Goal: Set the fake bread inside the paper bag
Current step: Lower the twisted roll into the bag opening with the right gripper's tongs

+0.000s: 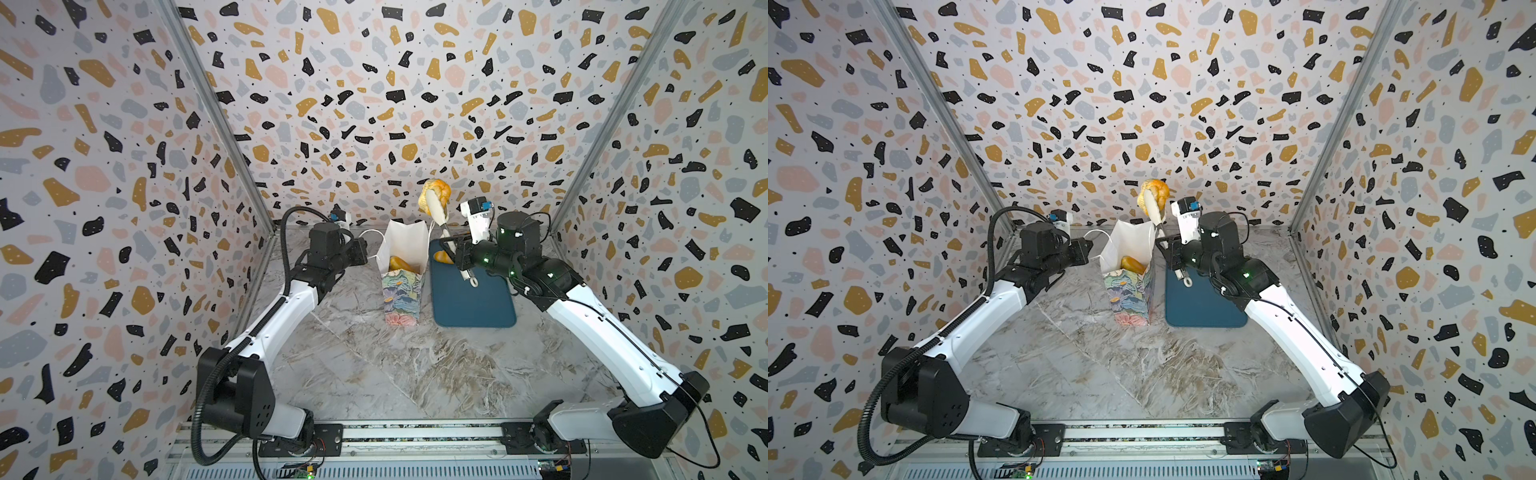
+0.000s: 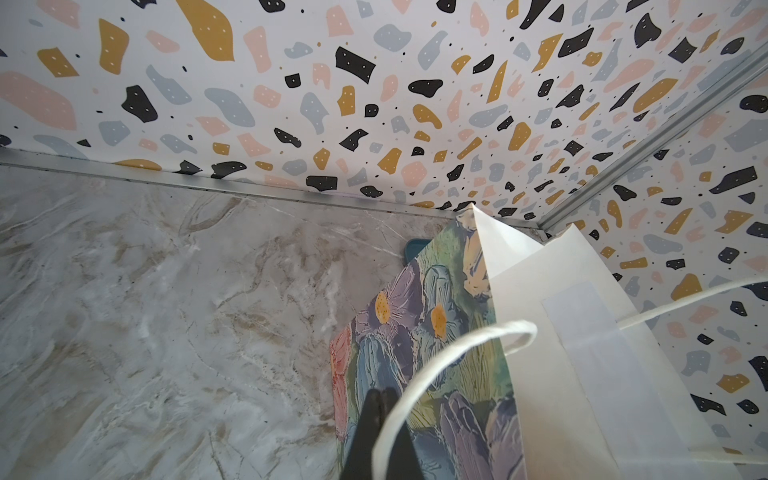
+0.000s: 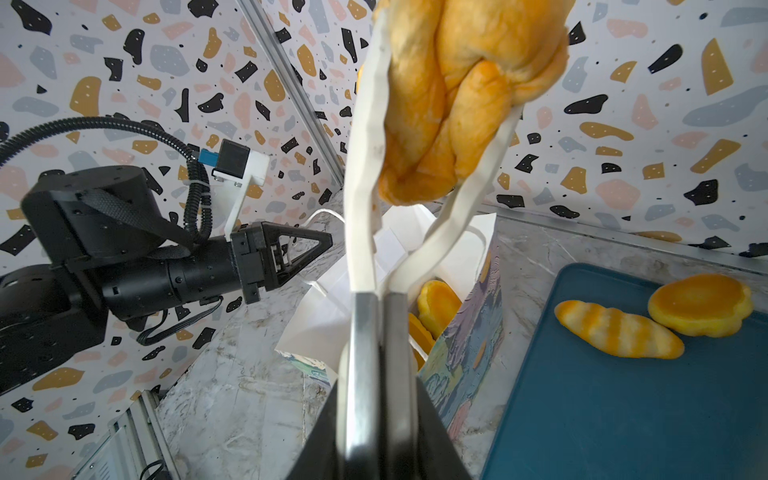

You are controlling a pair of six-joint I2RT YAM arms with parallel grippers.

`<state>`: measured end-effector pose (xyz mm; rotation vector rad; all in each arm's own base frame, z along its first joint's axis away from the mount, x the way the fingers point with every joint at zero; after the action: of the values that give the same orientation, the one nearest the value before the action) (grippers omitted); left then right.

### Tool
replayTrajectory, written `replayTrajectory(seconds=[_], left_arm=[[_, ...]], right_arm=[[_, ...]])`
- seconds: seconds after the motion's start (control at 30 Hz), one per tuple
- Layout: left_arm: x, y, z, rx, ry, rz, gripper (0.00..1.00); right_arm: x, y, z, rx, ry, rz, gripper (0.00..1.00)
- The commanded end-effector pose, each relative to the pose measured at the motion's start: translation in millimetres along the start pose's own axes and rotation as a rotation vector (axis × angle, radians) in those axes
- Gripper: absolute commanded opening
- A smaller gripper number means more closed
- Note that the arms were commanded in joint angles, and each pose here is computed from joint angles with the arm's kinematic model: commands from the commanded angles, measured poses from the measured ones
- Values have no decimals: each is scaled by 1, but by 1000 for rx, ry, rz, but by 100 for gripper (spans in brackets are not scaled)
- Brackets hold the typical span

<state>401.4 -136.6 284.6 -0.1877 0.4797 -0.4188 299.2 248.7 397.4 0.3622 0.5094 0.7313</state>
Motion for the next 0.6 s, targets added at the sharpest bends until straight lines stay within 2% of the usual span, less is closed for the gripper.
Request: replayTrajectory(seconds=[0.0,0.3,0.57], left_arm=[[-5,-4,14,6,-42,-21,0],[-5,-4,14,6,-42,-20,0],[-6,-4,15,8,-45,-19,0]], right_arm=[[-8,22,19,-53,-62,45,20],[6,35,9,-86,-6,79,20],[20,30,-6,-92,66,69,20]])
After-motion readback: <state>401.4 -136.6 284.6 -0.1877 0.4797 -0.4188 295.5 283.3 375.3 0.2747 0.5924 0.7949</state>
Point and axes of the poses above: each gripper's point midway between its finger pads, its own x axis out along the fingers, its own y axis along the line the jaws close on, z = x × y, the point moved 4 cm from there along -x, back along the fingers, and after that the axes turned 10 degrees about x, right-handed, at the moved point
